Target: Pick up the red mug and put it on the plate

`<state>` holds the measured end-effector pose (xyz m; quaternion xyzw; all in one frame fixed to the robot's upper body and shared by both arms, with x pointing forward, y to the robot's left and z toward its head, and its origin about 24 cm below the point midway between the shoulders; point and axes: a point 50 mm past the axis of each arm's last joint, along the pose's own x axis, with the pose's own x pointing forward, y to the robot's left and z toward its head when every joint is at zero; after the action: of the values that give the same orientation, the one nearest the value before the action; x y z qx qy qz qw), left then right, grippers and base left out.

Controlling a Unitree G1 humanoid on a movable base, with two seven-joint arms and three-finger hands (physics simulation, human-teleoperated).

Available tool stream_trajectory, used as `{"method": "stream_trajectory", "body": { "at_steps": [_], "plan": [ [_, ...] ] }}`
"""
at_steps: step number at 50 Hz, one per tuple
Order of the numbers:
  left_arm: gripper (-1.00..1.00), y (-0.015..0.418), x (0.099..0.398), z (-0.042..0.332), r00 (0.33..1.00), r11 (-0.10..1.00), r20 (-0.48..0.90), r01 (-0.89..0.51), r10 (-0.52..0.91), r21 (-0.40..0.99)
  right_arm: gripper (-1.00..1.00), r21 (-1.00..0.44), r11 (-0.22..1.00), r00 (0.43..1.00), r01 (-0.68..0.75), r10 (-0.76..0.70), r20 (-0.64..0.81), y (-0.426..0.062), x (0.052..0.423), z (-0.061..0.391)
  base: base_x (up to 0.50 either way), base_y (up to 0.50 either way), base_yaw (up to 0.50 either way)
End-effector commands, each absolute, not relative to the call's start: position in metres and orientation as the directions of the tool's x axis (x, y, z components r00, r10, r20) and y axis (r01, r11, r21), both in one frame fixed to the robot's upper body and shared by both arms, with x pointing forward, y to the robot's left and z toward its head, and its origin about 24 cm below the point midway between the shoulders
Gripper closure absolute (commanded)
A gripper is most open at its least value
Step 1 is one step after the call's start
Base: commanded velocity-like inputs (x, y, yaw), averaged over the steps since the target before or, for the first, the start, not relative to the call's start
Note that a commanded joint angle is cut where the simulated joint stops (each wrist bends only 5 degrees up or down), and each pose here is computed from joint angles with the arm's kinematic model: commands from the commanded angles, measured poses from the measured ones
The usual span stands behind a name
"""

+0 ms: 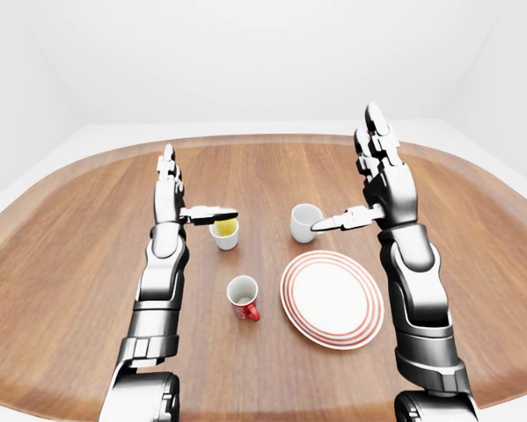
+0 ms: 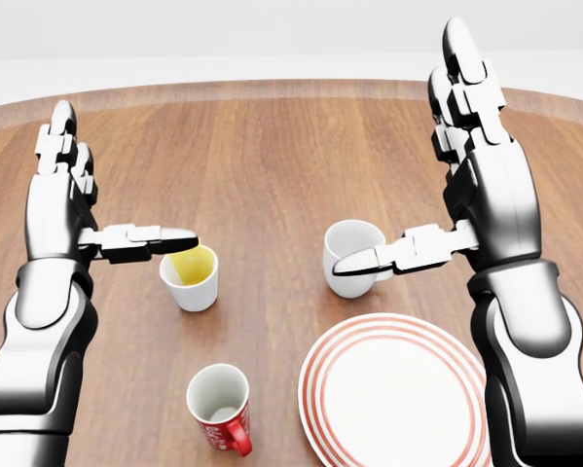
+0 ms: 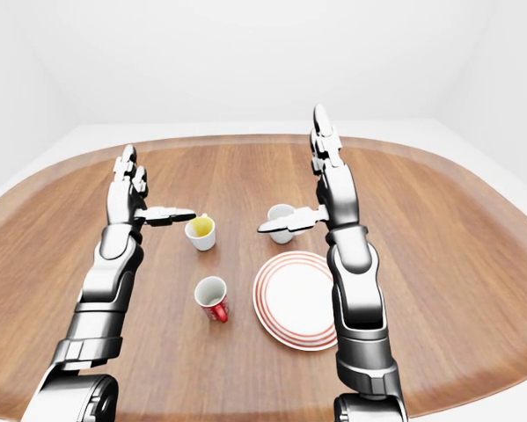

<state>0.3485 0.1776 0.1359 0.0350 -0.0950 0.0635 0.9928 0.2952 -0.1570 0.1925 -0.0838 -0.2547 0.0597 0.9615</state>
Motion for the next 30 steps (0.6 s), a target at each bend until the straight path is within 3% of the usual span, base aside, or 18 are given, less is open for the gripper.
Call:
{"method": "stream_trajectory", "body": {
  "at_steps": [1, 13, 27, 30],
  "plan": [
    [-1.00, 0.178, 0.346, 0.140, 0.970, 0.989, 0.213, -0.133, 0.119, 0.056, -1.00, -0.209, 0.975, 0.869, -0.075, 0.167, 0.466, -0.156, 0.298, 0.191, 0.41, 0.00, 0.00],
    [-1.00, 0.180, 0.344, 0.146, 0.963, 0.989, 0.241, -0.137, 0.121, 0.052, -1.00, -0.316, 0.936, 0.860, -0.158, 0.288, 0.421, -0.142, 0.306, 0.191, 0.07, 0.00, 0.00],
    [-1.00, 0.180, 0.343, 0.149, 0.960, 0.989, 0.255, -0.136, 0.119, 0.051, -1.00, -0.466, 0.843, 0.805, -0.269, 0.463, 0.372, -0.118, 0.312, 0.203, 0.00, 0.00, 0.00],
    [-1.00, 0.180, 0.342, 0.151, 0.957, 0.989, 0.263, -0.136, 0.119, 0.048, -1.00, -0.494, 0.822, 0.818, -0.284, 0.477, 0.322, -0.114, 0.319, 0.197, 0.00, 0.00, 0.00]
  ]
}}
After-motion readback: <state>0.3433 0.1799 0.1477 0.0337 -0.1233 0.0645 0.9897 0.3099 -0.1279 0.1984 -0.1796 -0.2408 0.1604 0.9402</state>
